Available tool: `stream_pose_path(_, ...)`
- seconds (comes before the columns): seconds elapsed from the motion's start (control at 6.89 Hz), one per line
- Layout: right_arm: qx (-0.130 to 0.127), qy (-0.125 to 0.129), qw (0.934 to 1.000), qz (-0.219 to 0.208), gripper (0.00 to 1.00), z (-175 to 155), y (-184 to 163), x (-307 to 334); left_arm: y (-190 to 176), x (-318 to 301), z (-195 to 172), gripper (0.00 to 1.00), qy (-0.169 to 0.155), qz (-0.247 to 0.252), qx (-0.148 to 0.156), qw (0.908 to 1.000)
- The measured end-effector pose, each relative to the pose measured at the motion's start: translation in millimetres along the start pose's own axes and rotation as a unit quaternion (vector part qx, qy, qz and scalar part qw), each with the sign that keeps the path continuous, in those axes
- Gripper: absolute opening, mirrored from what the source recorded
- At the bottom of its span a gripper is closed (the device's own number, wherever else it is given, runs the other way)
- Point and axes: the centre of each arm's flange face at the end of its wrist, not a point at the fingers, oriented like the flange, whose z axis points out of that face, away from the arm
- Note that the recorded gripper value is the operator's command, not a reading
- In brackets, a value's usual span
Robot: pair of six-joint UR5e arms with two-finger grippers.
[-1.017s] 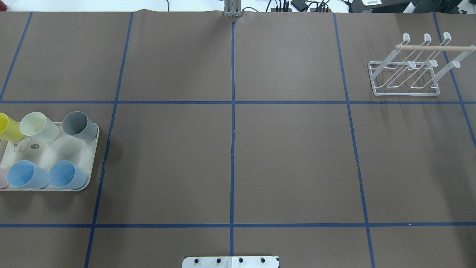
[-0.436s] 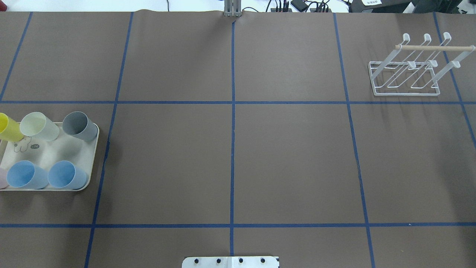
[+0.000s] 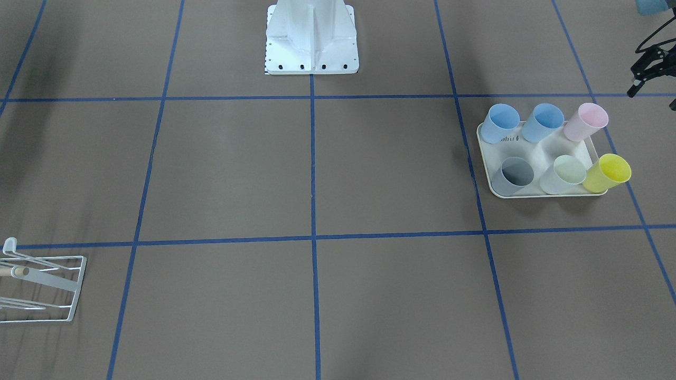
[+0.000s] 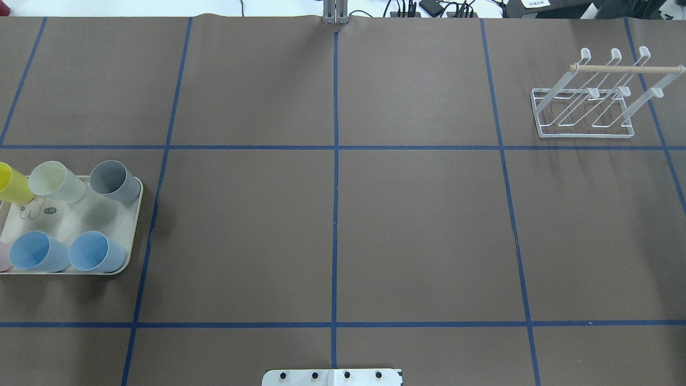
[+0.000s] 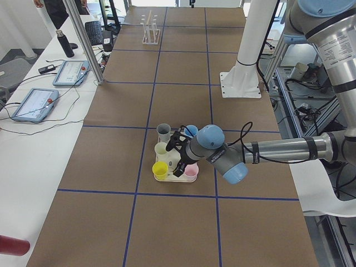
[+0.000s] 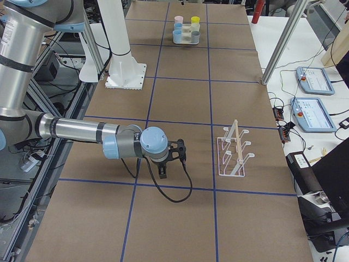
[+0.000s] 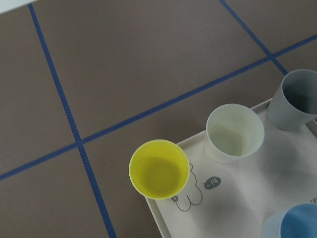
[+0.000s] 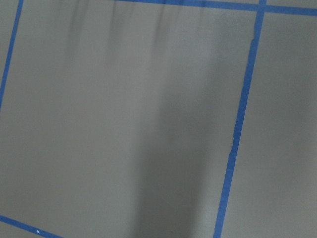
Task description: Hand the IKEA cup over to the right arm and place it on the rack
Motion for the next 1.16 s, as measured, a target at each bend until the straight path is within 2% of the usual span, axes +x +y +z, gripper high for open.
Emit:
stream_pose_path(0.15, 0.004, -0.004, 1.0000, -0.006, 1.00, 1, -2, 0, 14, -6, 5, 0.99, 0.000, -0.032, -0.017, 0.9993)
stream_pose_path(0.44, 0.029, -0.005, 0.9987, -0.042, 1.00, 3, -3, 3, 38, -16, 18, 0.99, 0.013, -0.070, -0.053, 0.9961)
stream_pose_path(0.87, 0.044, -0.005, 0.9969, -0.064, 1.00, 5, -7, 7, 36, 15, 48, 0.99, 0.053, -0.099, -0.106, 0.9879)
stream_pose_path(1.16, 0.047, -0.004, 0.9966, -0.068, 1.00, 5, -9, 6, 36, 26, 66, 0.99, 0.049, -0.104, -0.125, 0.9854)
